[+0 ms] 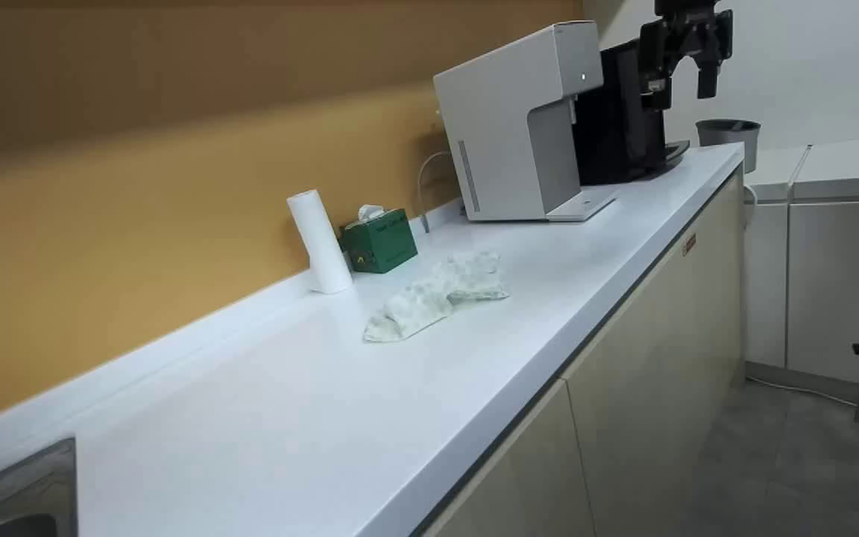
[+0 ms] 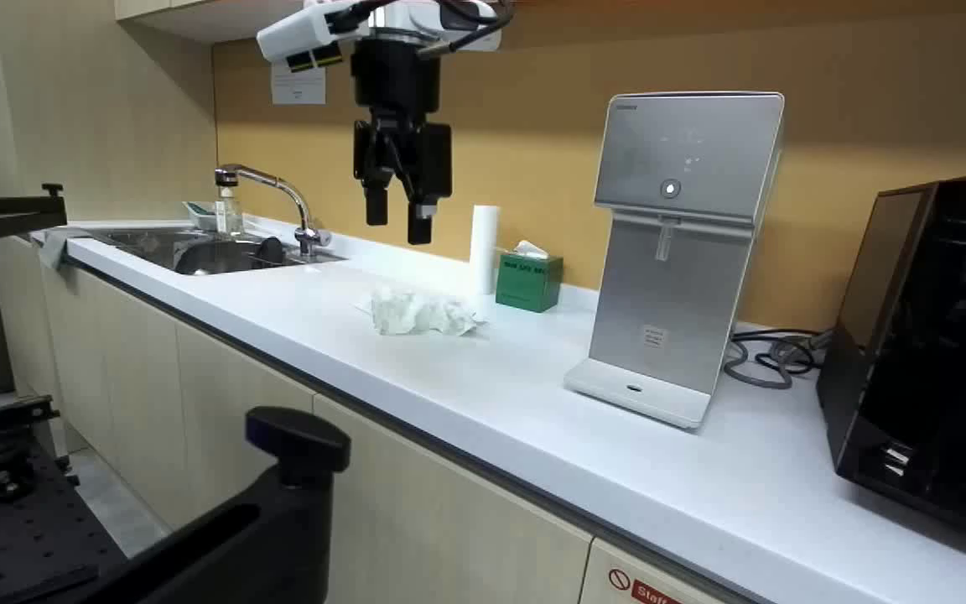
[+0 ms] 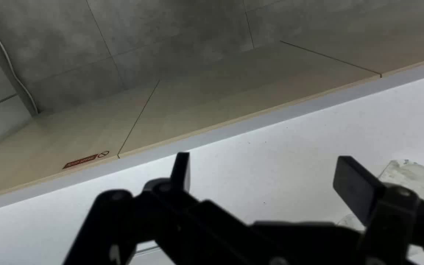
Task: Use the towel to wipe the table
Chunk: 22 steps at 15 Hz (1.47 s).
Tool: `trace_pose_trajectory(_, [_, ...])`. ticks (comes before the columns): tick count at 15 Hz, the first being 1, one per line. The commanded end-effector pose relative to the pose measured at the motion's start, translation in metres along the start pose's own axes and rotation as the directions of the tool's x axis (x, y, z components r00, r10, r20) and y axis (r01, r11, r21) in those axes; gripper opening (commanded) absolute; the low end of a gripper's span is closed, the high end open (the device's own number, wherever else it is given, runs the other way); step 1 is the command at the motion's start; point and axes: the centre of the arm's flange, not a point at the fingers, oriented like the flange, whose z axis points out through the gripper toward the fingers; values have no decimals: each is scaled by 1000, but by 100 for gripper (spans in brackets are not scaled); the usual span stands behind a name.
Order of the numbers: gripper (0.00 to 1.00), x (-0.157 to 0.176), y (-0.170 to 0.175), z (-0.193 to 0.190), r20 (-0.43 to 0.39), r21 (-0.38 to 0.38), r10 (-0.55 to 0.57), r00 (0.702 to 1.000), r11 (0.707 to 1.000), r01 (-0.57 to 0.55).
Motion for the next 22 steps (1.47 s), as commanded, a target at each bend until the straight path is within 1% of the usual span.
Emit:
trace_pose_trajectory(1, [100,0,0,0,0,0,0,1000,1000,0])
trace_pose_trajectory(13, [100,0,0,0,0,0,0,1000,1000,0])
trace_pose_trajectory(15, [100,6,-8,6,-5,-8,-14,1000,1000,14])
trace_pose_trajectory(18, [100,21,-30,20,8,-21,-71,997,997,71])
trace_pose_trajectory(22, [100,44,-85,52,26,-29,-193,981,981,193])
